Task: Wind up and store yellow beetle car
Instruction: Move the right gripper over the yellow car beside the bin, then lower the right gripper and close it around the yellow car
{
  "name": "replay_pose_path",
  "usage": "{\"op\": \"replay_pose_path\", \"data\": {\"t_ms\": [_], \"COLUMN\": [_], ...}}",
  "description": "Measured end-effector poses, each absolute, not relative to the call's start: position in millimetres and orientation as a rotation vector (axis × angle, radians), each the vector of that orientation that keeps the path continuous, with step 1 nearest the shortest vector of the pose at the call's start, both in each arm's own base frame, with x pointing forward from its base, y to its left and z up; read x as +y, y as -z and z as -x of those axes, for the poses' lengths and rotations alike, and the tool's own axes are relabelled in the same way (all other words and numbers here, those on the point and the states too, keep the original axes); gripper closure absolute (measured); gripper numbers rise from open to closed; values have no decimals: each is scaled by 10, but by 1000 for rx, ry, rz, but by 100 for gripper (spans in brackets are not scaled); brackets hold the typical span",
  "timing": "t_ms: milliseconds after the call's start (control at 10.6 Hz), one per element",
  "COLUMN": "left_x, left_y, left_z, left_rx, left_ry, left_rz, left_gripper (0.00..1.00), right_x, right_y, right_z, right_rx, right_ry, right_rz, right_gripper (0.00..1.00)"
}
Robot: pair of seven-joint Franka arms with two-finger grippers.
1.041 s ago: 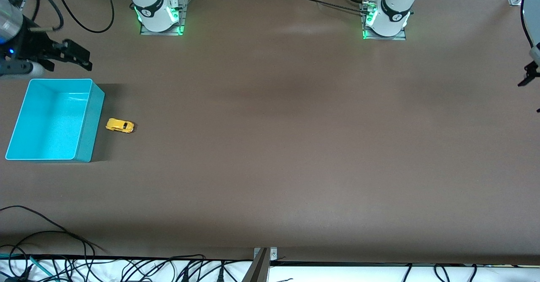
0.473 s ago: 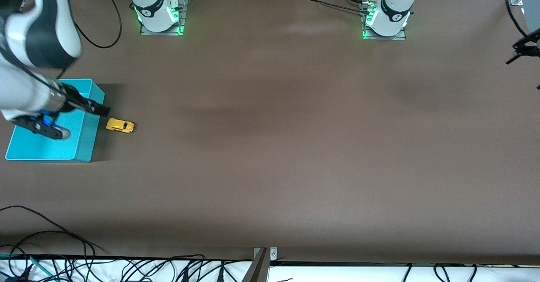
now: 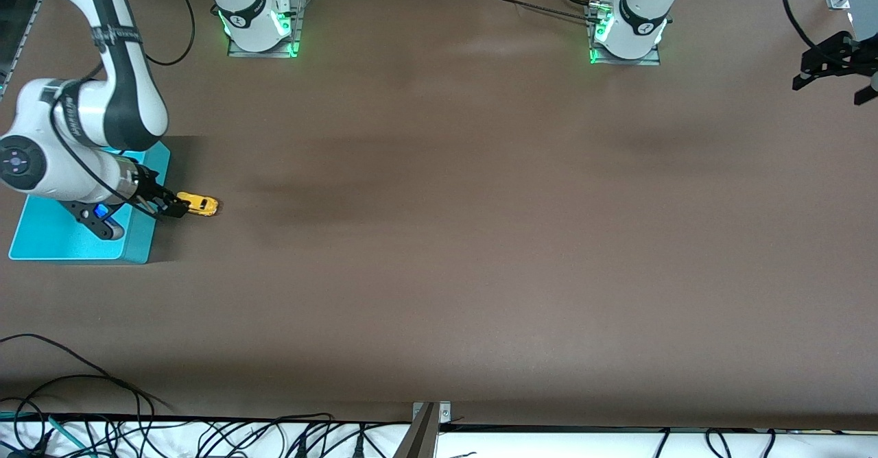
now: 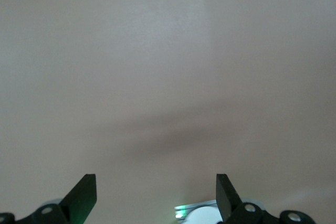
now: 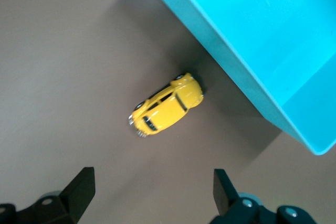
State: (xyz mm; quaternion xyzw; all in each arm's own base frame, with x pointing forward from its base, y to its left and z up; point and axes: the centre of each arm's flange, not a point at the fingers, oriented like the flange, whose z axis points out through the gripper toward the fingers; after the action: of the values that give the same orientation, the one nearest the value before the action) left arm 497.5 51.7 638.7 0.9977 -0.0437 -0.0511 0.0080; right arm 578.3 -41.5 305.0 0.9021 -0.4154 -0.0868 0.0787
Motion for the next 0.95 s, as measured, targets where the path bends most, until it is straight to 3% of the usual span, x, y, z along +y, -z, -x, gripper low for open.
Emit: {"op": "replay_pose_path", "data": {"t_ms": [473, 947], "left_x": [-202, -247], "left_y": [-6417, -6529], "left_z": [-4991, -5117], "left_rx": [199, 274], "left_ry": [202, 197], "left_rz": [-3142, -3133], "left_gripper": [0, 0], "right_x": [-777, -757], "right_y": [-2308, -1985], "right_z": [-5310, -5331], "right_rx": [-1826, -2115], "right_ry": [27, -92], "right_rz": [-2414, -2219], "right_gripper": [0, 0]}}
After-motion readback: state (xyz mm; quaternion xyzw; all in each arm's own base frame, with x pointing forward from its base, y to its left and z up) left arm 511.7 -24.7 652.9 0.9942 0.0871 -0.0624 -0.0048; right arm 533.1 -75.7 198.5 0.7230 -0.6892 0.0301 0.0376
